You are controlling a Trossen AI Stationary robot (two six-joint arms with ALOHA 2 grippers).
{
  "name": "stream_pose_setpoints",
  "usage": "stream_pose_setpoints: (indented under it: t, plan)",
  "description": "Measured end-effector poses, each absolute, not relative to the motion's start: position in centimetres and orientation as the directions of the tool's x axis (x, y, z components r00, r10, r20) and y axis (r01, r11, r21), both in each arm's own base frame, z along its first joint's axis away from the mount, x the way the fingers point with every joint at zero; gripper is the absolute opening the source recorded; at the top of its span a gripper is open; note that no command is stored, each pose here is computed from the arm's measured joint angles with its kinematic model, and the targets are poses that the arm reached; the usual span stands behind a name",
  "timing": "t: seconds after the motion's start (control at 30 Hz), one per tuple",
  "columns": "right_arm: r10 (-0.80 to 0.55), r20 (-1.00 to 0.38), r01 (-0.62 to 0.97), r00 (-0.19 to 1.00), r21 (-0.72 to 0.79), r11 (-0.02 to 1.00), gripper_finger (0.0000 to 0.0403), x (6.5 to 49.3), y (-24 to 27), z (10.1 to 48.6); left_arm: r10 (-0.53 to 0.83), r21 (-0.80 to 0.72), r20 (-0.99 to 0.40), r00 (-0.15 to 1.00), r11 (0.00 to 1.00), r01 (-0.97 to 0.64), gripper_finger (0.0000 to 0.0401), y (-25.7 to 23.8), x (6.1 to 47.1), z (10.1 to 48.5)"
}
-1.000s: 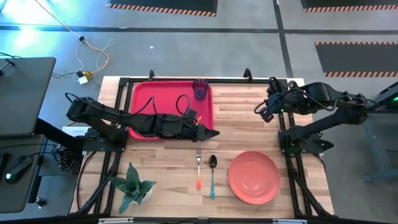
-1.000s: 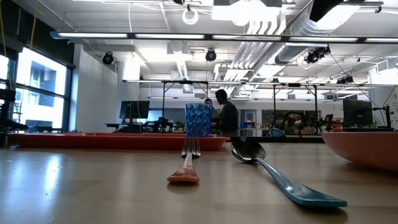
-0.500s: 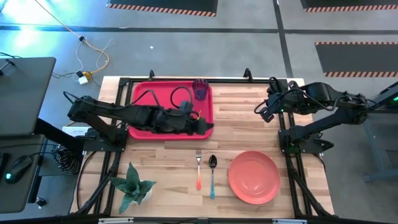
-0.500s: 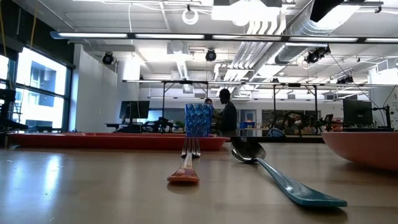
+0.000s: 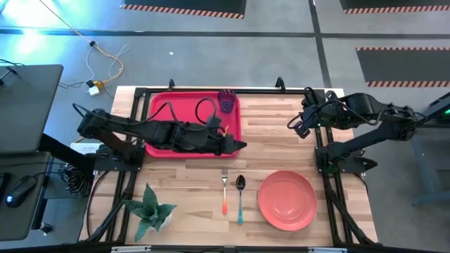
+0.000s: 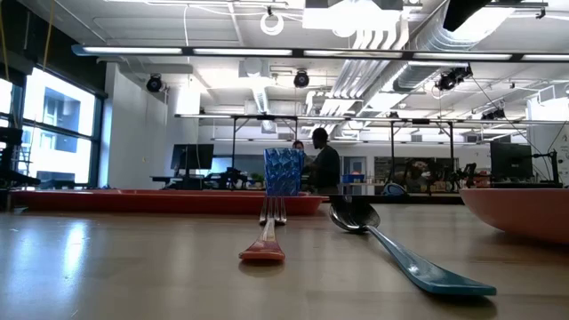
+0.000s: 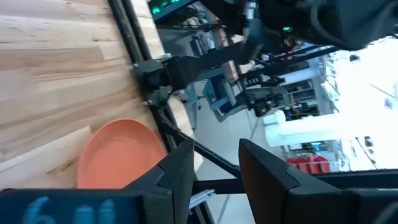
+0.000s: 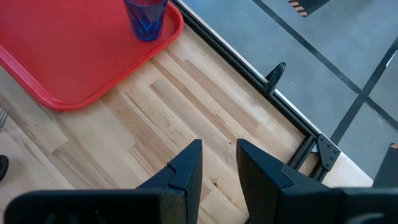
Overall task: Pick and place plate/cup/fork/spoon on tray
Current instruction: Put the orange fork on the left of the red serving tray
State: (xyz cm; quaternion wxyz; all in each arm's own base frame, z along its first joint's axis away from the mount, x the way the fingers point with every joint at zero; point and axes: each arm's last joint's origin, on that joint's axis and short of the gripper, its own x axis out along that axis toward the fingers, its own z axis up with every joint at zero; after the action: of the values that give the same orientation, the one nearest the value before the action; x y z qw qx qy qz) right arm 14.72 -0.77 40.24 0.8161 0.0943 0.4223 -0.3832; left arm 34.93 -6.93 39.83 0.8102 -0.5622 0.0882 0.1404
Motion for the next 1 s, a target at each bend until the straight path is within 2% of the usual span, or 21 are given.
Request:
stream_pose_setpoints:
  t: [0.47,0.7,0.83,1.0]
  plan:
    - [-0.546,-0.762,0.692,0.350,-0.183,0.699,0.0090,14.7,-0.8,40.2,0.152,-0.872,-0.238,0.959,0.401,-0.280,0.0115,-5.4,34.5,43.9]
    - [-0.545,-0.762,0.691,0.350,-0.183,0.699,0.0090,14.7,-0.8,40.2,0.103,-0.866,-0.213,0.971,0.440,-0.237,0.0115,-4.9,36.4,44.8]
    - [-0.545,-0.762,0.691,0.350,-0.183,0.700,0.0090,14.7,-0.8,40.2,0.088,-0.845,-0.255,0.963,0.465,-0.266,0.0115,-4.5,37.6,44.8]
    - [-0.542,-0.764,0.692,0.350,-0.179,0.699,0.0090,14.7,-0.8,40.2,0.100,-0.793,-0.383,0.919,0.475,-0.382,0.0115,-4.4,38.6,42.9]
